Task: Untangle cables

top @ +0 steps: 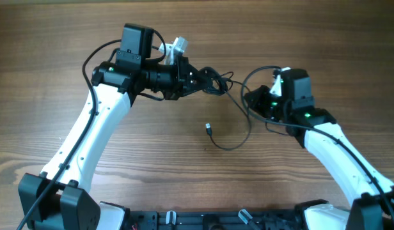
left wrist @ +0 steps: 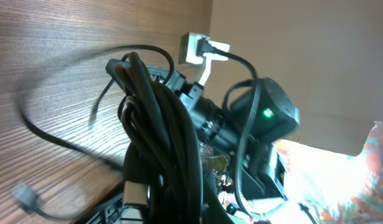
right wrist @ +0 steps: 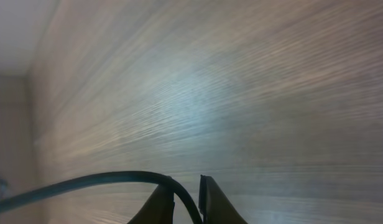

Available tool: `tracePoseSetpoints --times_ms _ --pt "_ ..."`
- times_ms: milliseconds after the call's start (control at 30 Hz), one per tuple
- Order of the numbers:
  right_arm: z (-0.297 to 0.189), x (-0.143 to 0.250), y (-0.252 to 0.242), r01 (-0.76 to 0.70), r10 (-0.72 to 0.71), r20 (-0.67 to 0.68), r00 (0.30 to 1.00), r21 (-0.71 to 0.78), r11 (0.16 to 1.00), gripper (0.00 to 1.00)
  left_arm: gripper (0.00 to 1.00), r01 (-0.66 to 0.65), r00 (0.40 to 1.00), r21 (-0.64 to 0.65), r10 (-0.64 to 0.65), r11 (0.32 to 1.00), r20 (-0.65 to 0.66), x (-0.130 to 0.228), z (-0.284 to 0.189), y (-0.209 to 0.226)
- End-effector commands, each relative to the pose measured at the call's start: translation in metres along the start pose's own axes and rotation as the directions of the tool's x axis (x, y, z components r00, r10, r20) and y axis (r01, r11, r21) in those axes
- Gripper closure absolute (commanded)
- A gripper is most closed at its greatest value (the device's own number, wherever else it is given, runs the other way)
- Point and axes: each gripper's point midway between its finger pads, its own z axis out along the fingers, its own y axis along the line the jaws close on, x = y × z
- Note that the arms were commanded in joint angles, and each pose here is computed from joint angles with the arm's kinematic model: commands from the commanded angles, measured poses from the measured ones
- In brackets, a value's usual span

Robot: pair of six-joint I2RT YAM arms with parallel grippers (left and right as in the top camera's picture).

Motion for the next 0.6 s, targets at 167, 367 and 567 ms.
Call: tracePoseSetpoints --times_ms 167,367,567 --pt "-0.005 0.021 0.048 0.124 -0.165 -0.113 0.980 -0.306 0.944 0.44 0.96 0.017 0.982 -0.067 -0.005 0.998 0.187 -0.025 -0.002 -0.016" --pt "-0.008 0.011 0.052 -0.023 -0.019 -0.129 0.991 -0.311 0.950 0.02 0.96 0.067 0.979 -0.057 -0.054 0.996 0.198 -0.028 -0.005 -0.015" --pt "-0.008 -0.018 0.024 -0.117 0.113 -0.031 0.993 -0.212 0.970 0.00 0.96 0.134 0.970 -0.046 -0.121 0.990 0.211 -0.031 -0.009 -0.012"
